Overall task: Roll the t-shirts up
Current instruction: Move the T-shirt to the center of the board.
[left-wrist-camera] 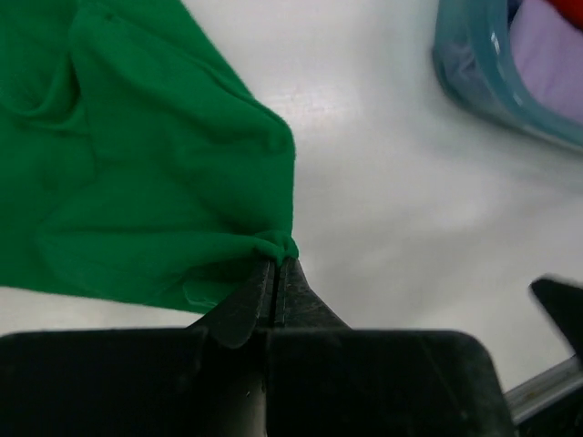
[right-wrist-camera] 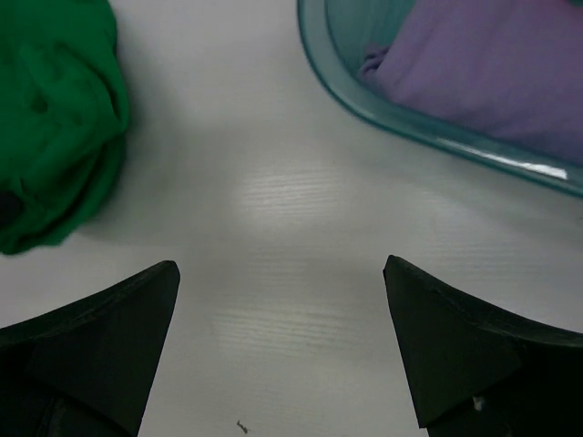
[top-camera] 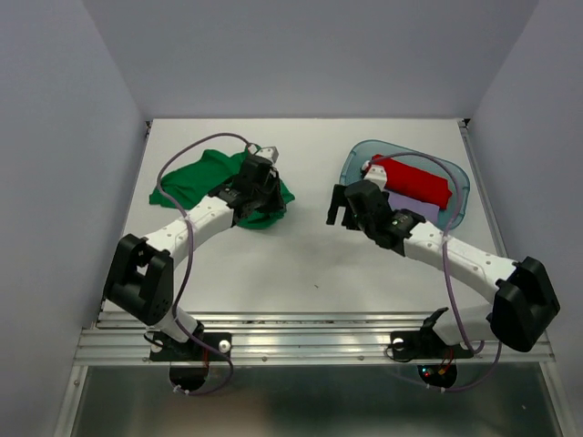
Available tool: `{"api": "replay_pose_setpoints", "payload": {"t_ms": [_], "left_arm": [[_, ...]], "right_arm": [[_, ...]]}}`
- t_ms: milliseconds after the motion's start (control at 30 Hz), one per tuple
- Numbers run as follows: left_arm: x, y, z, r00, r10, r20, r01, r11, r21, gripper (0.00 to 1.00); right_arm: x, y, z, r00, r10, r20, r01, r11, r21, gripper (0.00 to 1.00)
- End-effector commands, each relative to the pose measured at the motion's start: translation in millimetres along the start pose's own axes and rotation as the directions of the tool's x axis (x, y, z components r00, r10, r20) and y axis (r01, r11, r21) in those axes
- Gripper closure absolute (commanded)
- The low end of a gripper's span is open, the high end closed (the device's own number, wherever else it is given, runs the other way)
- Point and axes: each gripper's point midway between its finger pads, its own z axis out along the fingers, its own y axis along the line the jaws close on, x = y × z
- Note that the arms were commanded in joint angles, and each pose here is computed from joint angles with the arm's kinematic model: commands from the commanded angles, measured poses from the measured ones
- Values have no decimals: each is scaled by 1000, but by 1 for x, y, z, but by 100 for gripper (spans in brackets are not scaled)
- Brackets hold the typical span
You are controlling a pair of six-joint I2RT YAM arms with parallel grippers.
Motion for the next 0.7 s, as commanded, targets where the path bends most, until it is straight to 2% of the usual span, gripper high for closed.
{"api": "replay_pose_setpoints", "payload": {"t_ms": [0,167,400,600,667], "left_arm": [[17,-14,-16,999,-37,-4,37,997,74,100],[40,-28,-21,998,-24,-50,30,991,127,100],[63,-74,-35,996,-8,-84,26,974,225,100],[113,-103,-43,985,7,-171,35,969,243,100],[120,-102,-45,982,0,-188,44,972,230,81]], "right_arm": [[-39,-21,-1,1000,17,26,-18,1000,20,0],[-64,-43,7,999,13,33,-16,998,66,0],[-75,-48,11,999,39,24,-40,998,42,0],[-72,-57,10,999,29,22,-31,997,64,0],[-72,-65,13,999,30,13,-31,996,81,0]]}}
